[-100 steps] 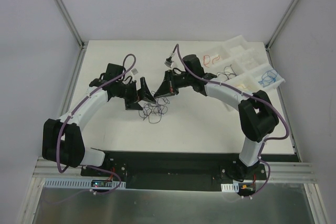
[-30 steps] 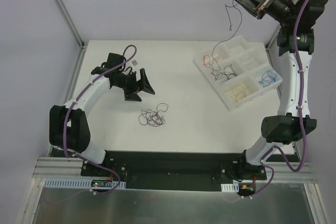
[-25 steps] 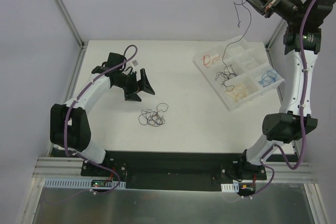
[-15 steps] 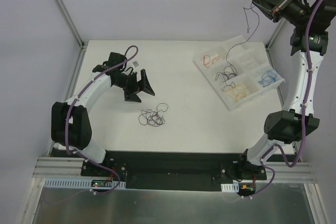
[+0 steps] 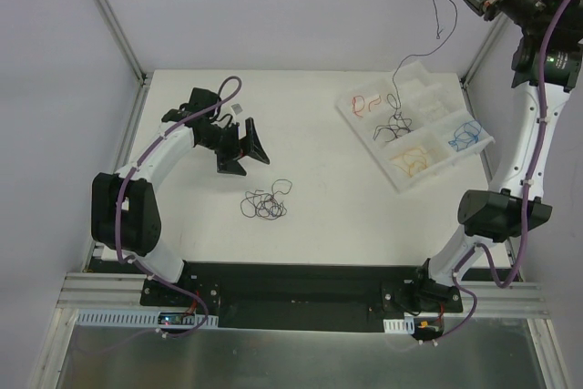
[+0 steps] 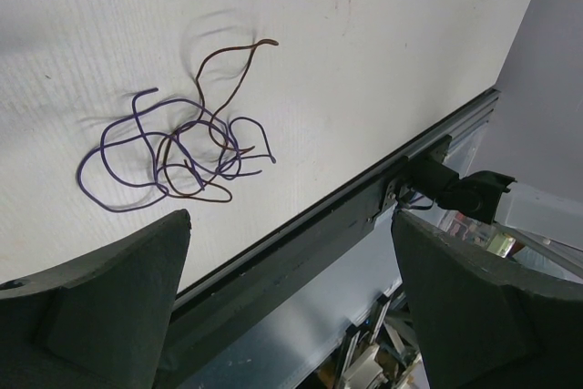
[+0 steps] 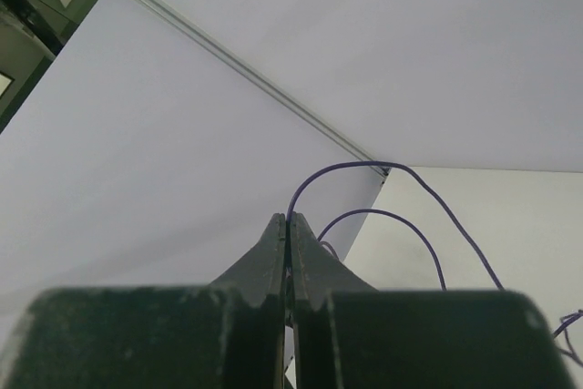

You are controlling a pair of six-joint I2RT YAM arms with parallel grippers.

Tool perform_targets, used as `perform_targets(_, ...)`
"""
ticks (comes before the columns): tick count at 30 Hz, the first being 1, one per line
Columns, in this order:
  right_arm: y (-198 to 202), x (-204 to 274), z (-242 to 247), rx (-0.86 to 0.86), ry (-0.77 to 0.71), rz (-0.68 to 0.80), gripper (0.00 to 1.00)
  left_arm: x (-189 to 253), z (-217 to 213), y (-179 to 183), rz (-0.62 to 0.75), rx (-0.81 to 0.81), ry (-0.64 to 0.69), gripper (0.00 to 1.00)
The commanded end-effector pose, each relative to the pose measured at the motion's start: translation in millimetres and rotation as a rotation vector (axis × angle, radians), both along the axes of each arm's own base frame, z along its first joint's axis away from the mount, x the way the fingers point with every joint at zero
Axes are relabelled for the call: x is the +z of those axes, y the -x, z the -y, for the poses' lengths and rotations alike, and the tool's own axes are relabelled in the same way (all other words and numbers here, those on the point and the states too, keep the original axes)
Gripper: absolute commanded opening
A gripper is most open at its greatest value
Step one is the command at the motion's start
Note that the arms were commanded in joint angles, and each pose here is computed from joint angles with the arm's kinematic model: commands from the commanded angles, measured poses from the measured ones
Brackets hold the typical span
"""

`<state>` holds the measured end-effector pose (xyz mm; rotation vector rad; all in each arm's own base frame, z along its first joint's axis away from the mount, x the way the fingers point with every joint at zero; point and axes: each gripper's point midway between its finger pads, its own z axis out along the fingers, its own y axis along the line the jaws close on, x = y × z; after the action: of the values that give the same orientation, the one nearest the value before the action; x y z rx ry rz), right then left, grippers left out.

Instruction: Untangle the cables

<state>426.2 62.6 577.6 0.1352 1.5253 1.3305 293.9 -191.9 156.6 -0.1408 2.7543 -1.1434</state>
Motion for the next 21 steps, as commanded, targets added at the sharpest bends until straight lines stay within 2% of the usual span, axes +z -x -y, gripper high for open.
perform_targets(1, 0, 1, 7, -0.02, 0.002, 0.016, 0.0, 10, 0, 0, 0.019, -0.017, 0.012, 0.91)
perform_targets(8, -21, -62, 17, -0.067, 0.061, -0.067, 0.0, 9, -3, 5, 0.023, -0.018, 0.005, 0.91)
perform_targets(14, -43, -168, 30, -0.114, 0.097, -0.269, 0.0, 5, -4, 7, 0.011, -0.025, -0.001, 0.91)
perform_targets(21, -36, -280, 22, -0.117, 0.183, -0.503, 0.0, 3, -4, 7, 0.007, -0.033, -0.004, 0.91)
